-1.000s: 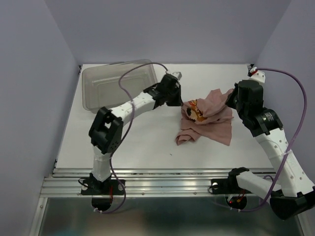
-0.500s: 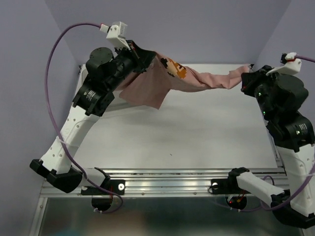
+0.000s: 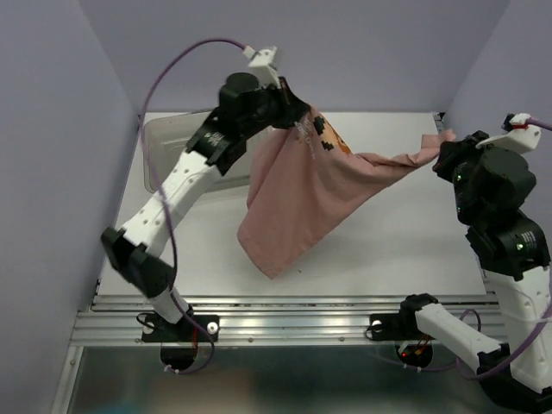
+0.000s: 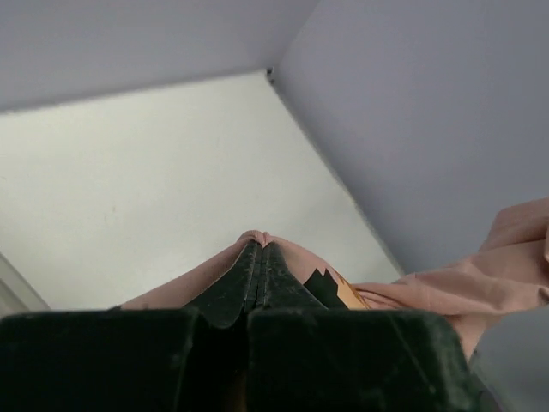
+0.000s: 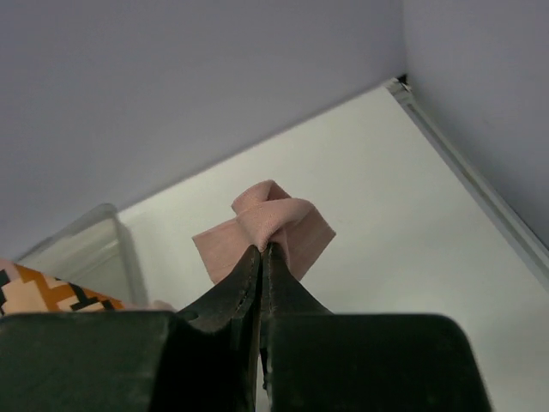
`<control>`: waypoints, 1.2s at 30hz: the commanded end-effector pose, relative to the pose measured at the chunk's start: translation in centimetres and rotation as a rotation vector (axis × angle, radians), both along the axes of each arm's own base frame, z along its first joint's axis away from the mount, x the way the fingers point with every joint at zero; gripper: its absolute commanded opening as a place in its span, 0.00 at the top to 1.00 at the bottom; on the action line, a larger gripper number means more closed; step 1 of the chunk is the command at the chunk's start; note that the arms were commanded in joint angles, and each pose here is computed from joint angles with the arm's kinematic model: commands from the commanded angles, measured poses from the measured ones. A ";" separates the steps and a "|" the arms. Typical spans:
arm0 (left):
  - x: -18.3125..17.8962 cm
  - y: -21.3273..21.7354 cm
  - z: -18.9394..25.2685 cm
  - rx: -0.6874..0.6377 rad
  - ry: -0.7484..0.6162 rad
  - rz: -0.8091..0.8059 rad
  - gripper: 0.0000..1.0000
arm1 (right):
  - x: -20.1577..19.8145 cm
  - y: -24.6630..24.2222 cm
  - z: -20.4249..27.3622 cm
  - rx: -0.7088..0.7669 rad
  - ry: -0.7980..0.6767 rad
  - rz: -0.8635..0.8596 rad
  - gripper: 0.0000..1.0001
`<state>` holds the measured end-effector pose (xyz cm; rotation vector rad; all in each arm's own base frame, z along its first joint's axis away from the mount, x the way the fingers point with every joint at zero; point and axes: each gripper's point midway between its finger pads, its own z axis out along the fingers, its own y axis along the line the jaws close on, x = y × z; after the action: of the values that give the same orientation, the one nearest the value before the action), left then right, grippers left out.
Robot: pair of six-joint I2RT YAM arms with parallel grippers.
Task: Roll the t-shirts
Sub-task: Flatten out the T-shirt at the center of the board.
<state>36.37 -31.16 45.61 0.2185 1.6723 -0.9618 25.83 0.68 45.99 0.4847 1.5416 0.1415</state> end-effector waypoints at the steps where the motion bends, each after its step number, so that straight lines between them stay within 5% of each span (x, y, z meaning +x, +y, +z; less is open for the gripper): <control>1: 2.6 -7.8 -7.2 0.122 0.096 -0.102 0.99 | 1.0 -3.1 -7.7 -0.055 0.184 -0.233 0.97; 2: 3.4 -9.0 -8.5 0.155 0.110 -0.100 0.87 | 1.5 -3.4 -9.6 -0.071 0.231 -0.274 0.87; 3: 4.5 -11.1 -10.8 0.225 0.144 -0.101 0.60 | 1.7 -3.4 -11.5 -0.088 0.283 -0.286 0.75; 5: 5.3 -12.5 -12.3 0.279 0.179 -0.106 0.38 | 2.4 -3.0 -15.3 -0.109 0.385 -0.291 0.23; 7: 5.0 -13.4 -12.3 0.314 0.187 -0.122 0.17 | 3.1 -2.5 -18.5 -0.132 0.498 -0.292 0.08; 11: 3.3 -11.6 -10.6 0.325 0.141 -0.084 0.09 | 4.1 -1.8 -20.3 -0.128 0.563 -0.269 0.04; 12: 2.3 -9.8 -6.5 0.262 0.070 -0.047 0.07 | 4.5 -1.6 -20.3 -0.127 0.560 -0.263 0.04; 13: 2.0 -9.0 -10.5 0.320 0.138 -0.033 0.07 | 4.7 -1.4 -20.2 -0.130 0.558 -0.250 0.04; 15: 0.6 -6.2 -9.9 0.316 0.146 0.031 0.10 | 5.3 -0.7 -20.1 -0.121 0.549 -0.214 0.04; 25: -9.8 0.7 -30.9 0.430 0.680 0.185 0.23 | 7.4 3.4 -22.1 -0.028 0.545 -0.015 0.04; 36: -15.8 0.6 -38.5 0.601 0.852 0.230 0.17 | 8.3 6.1 -22.4 0.036 0.533 0.105 0.00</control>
<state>20.26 -30.68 6.77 0.0702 2.7029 -0.3908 33.26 5.72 22.13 0.4953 2.1461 0.0315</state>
